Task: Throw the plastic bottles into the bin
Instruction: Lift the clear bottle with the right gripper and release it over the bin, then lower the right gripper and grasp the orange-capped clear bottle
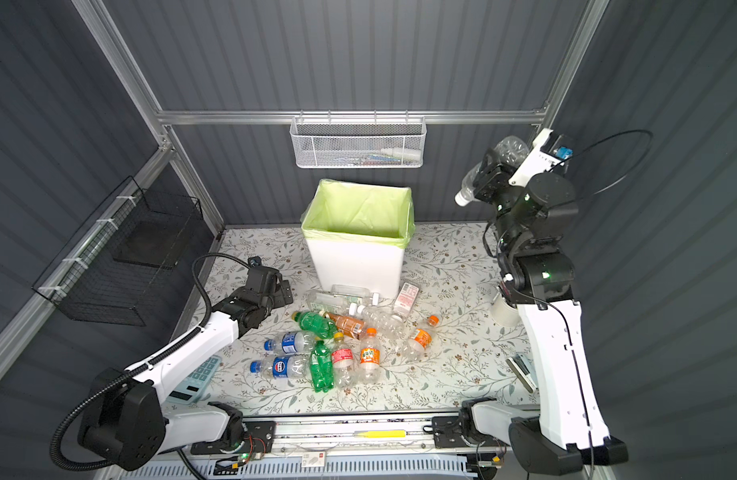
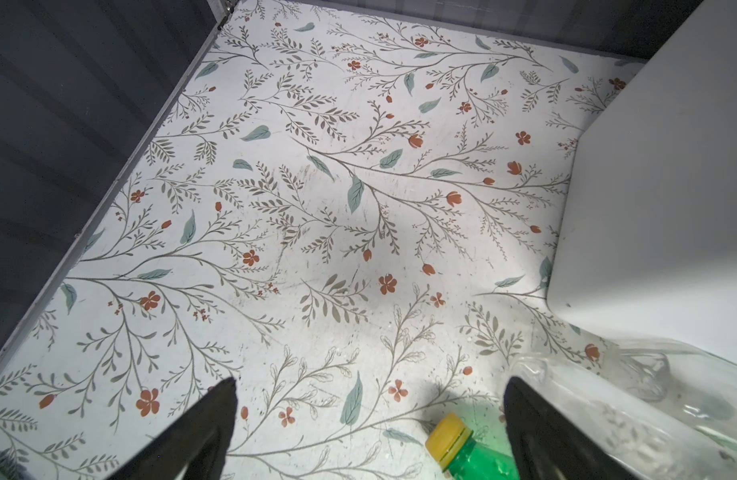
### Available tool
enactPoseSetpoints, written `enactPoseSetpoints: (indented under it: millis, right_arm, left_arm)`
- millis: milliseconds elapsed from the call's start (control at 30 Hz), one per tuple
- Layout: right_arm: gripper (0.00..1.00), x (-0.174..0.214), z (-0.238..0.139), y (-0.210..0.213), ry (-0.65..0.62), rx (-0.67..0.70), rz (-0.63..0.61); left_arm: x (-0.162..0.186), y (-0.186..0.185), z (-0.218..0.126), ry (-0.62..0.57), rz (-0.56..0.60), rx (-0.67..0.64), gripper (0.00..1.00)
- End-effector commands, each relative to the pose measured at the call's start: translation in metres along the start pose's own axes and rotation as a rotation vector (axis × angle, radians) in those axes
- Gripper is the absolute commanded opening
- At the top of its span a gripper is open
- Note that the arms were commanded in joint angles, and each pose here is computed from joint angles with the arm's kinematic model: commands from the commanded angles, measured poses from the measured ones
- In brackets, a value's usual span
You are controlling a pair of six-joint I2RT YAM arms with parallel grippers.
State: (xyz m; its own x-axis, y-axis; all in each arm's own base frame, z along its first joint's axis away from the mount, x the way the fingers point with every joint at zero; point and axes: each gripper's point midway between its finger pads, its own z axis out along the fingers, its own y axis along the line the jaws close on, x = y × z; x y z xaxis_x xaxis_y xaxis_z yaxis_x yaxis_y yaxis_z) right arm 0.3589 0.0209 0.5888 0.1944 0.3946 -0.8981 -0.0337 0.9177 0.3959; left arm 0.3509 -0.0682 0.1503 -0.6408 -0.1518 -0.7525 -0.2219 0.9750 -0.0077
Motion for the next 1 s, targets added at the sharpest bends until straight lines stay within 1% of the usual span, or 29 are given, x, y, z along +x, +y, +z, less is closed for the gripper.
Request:
enactPoseSetpoints:
  millis: [0,67,133,200,233,267,300,333,400,500,533,600,633,733,833,967]
  right_arm:
    - [0.56,0.026,0.038,0.033,0.044,-0.153,0.089]
    - [0.56,0.075,0.062,0.052,0.164,-0.199,0.090]
    - [0.59,0.135,0.080,0.073,0.324,-0.257,0.068]
    - [0.64,0.192,0.089,0.090,0.510,-0.306,0.039]
    - [0.68,0.206,0.090,0.093,0.565,-0.305,0.015]
    - [0.74,0.207,0.092,0.095,0.579,-0.301,-0.011]
    - [0.87,0.200,0.093,0.096,0.564,-0.286,-0.041]
    - [0.98,0.184,0.092,0.094,0.522,-0.267,-0.062]
    - [0.99,0.139,0.084,0.091,0.392,-0.239,-0.089]
    - [0.99,0.085,0.059,0.087,0.239,-0.225,-0.096]
    - [0.99,0.076,0.052,0.084,0.212,-0.221,-0.093]
    - [0.99,0.071,0.038,0.075,0.181,-0.206,-0.091]
    - [0.99,0.072,0.032,0.070,0.178,-0.195,-0.090]
    - [0.99,0.092,0.020,0.043,0.211,-0.133,-0.089]
    - [0.99,0.122,0.008,0.004,0.279,-0.060,-0.030]
    - [0.99,0.179,-0.014,-0.053,0.399,0.073,0.062]
  left_arm:
    - [0.001,0.006,0.000,0.012,-0.020,-0.026,1.00]
    - [0.001,0.007,-0.002,0.013,-0.025,-0.027,1.00]
    - [0.002,0.008,-0.003,0.013,-0.033,-0.032,1.00]
    - [0.001,0.009,-0.005,0.011,-0.043,-0.031,1.00]
    - [0.001,0.010,-0.006,0.010,-0.045,-0.029,1.00]
    - [0.000,0.010,-0.008,0.010,-0.048,-0.031,1.00]
    - [-0.001,0.012,-0.011,0.009,-0.054,-0.036,1.00]
    - [-0.002,0.014,-0.014,0.005,-0.059,-0.039,1.00]
    - [-0.006,0.017,-0.020,-0.005,-0.071,-0.043,1.00]
    - [-0.012,0.023,-0.032,-0.023,-0.114,-0.047,1.00]
    - [-0.013,0.024,-0.035,-0.024,-0.136,-0.046,1.00]
    - [-0.012,0.027,-0.043,-0.011,-0.196,-0.046,1.00]
    - [-0.010,0.028,-0.046,0.000,-0.221,-0.045,1.00]
    - [0.001,0.032,-0.053,0.054,-0.319,-0.068,1.00]
    - [0.015,0.034,-0.060,0.112,-0.384,-0.096,1.00]
    - [0.044,0.043,-0.069,0.216,-0.497,-0.152,1.00]
